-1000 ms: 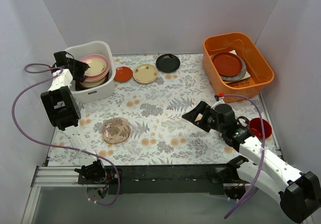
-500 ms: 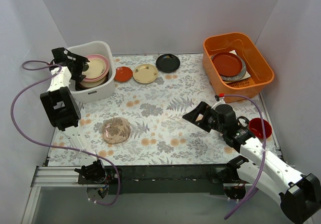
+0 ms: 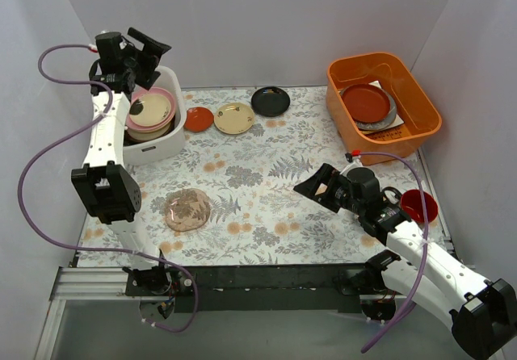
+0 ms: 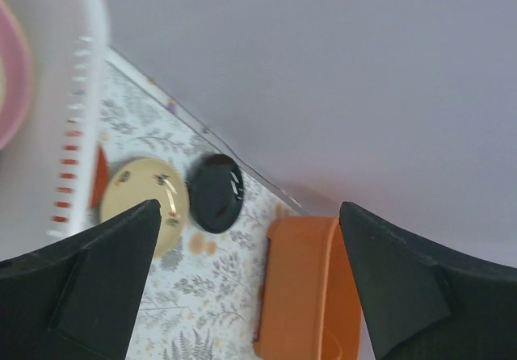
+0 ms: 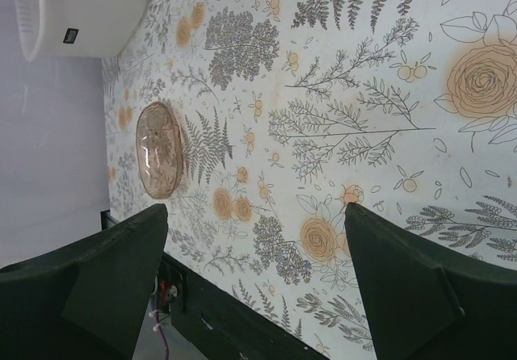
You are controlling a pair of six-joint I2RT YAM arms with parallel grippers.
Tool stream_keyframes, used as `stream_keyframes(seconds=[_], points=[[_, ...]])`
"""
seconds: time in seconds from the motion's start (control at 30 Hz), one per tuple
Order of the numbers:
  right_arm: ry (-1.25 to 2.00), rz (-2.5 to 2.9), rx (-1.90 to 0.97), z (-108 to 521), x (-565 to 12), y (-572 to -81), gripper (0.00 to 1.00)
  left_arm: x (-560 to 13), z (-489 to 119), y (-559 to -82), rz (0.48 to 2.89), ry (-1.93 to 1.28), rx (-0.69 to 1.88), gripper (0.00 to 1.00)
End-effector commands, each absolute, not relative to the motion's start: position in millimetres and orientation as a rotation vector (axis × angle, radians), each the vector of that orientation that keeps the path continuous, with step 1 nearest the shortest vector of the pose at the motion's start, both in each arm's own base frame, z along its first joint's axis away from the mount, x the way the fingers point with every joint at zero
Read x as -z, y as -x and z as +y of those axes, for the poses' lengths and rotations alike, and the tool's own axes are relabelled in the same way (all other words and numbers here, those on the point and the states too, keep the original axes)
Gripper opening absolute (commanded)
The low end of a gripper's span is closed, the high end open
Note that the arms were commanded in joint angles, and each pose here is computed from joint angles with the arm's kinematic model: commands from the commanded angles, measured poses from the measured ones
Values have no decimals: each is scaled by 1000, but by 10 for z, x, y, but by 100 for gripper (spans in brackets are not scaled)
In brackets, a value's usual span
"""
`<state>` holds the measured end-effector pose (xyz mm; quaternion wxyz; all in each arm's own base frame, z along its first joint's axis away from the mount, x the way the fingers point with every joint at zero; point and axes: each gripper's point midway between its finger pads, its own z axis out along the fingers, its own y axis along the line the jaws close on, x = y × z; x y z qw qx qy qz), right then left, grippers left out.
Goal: Place the plates into the plastic bin on the countertop
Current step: Place the plate in the plastic bin, then pick up the plate at the center of the board.
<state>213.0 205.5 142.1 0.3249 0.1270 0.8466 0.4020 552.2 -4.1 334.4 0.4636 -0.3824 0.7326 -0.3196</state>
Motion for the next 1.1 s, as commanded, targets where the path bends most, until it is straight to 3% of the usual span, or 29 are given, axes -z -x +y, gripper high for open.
stream_keyframes(seconds=[0.0,0.17,0.43,0.8,1.07], points=[[-302,2179,-1069,2066,-1548,-2167,98,-3916,-535,-5288,1777,736,868,98],[-303,2180,-1066,2061,-1541,-2165,98,-3904,-1252,-5191,1848,535,832,98],[-304,2182,-1056,2050,-1532,-2172,98,-3255,-1955,-5015,2029,395,810,98],[-307,2187,-1044,2028,-1510,-2178,98,-2665,-2404,-4653,2092,308,1056,98],[-309,2195,-1041,2028,-1473,-2182,98,-2147,-2738,-4519,2206,275,1039,98]])
